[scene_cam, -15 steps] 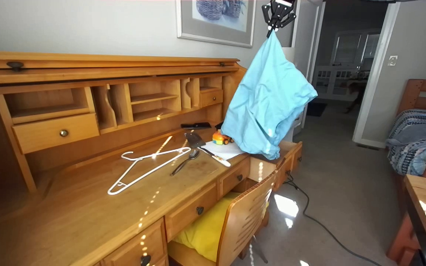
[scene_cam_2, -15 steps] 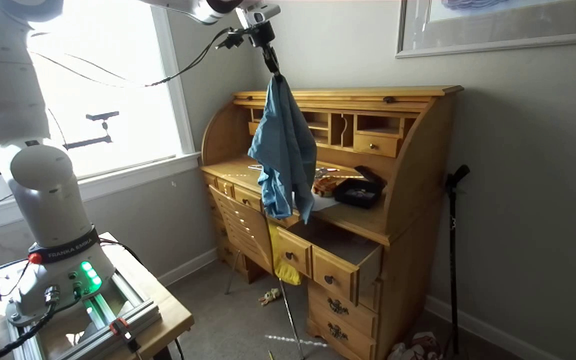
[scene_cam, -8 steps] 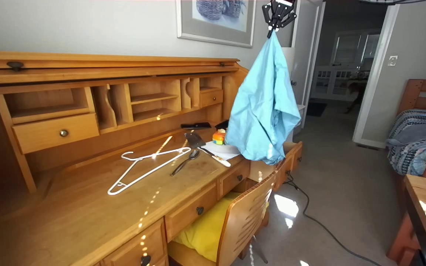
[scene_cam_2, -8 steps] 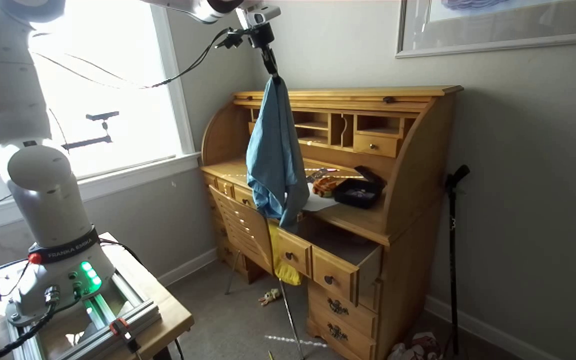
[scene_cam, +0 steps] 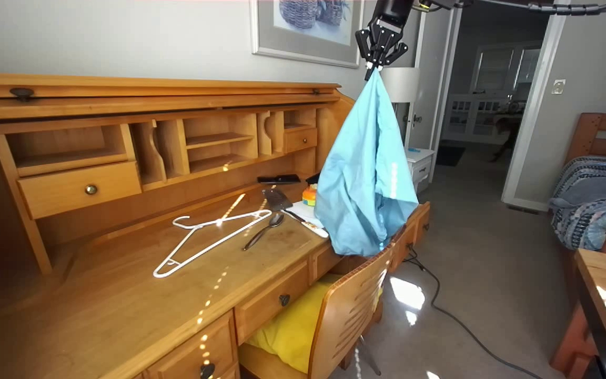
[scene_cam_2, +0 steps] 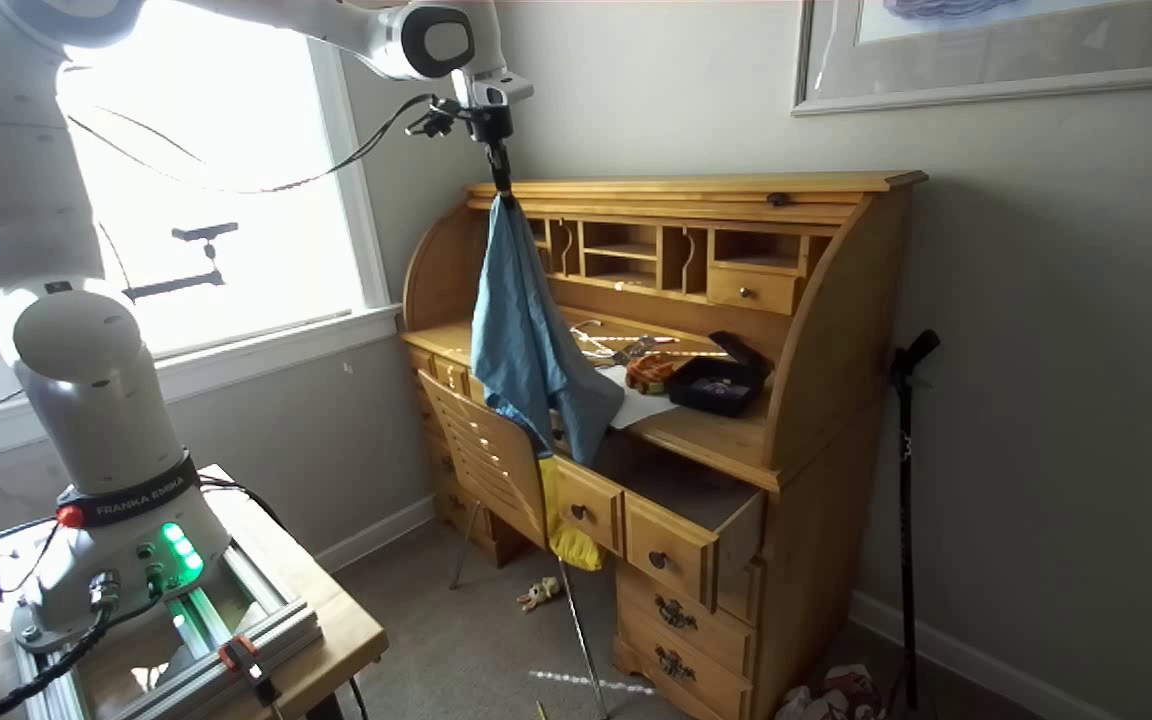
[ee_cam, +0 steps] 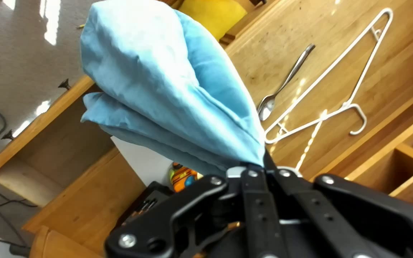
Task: Pick up the blue cloth and put it on the chair
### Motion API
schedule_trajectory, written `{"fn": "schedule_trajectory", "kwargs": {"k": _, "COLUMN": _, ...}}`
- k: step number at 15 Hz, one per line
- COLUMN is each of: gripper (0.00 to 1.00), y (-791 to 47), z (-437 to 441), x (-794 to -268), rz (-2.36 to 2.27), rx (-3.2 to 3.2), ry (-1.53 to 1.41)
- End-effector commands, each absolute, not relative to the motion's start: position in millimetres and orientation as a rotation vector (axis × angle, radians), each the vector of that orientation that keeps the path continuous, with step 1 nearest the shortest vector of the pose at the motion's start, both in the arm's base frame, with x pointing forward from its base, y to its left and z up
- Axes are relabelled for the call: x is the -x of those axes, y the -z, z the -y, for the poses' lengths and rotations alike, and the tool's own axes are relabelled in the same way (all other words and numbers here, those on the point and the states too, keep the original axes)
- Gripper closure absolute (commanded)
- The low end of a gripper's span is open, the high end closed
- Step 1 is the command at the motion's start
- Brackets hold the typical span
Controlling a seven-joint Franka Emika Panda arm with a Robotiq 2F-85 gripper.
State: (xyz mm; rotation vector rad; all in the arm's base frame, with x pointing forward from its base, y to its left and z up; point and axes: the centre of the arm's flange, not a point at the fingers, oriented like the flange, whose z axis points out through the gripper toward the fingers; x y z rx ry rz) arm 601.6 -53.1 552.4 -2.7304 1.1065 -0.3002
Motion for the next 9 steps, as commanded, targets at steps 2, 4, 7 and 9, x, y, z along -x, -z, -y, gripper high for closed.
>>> {"fn": "schedule_trajectory", "kwargs": {"k": 2, "gripper": 0.99, "y": -517.4, "z": 49.2, "x": -577.9, "rz": -1.008, "rx": 2.688, "ry": 0.189}}
{"fn": "schedule_trajectory", "kwargs": {"k": 4, "gripper": 0.99, "y": -494.4, "z": 51.2, "x": -571.5, "rz": -1.006, "rx": 2.661, "ry": 0.076}}
{"fn": "schedule_trajectory", "kwargs": {"k": 7, "gripper": 0.99, "y": -459.3, "z": 40.8, "x": -565.3, "rz": -0.949, "rx": 2.653, "ry": -0.086}}
{"fn": "schedule_trajectory", "kwargs": {"k": 9, "gripper": 0.99, "y": -445.9, "z": 22.0, "x": -564.7, "rz": -0.873, "rx": 2.638, "ry": -0.187}}
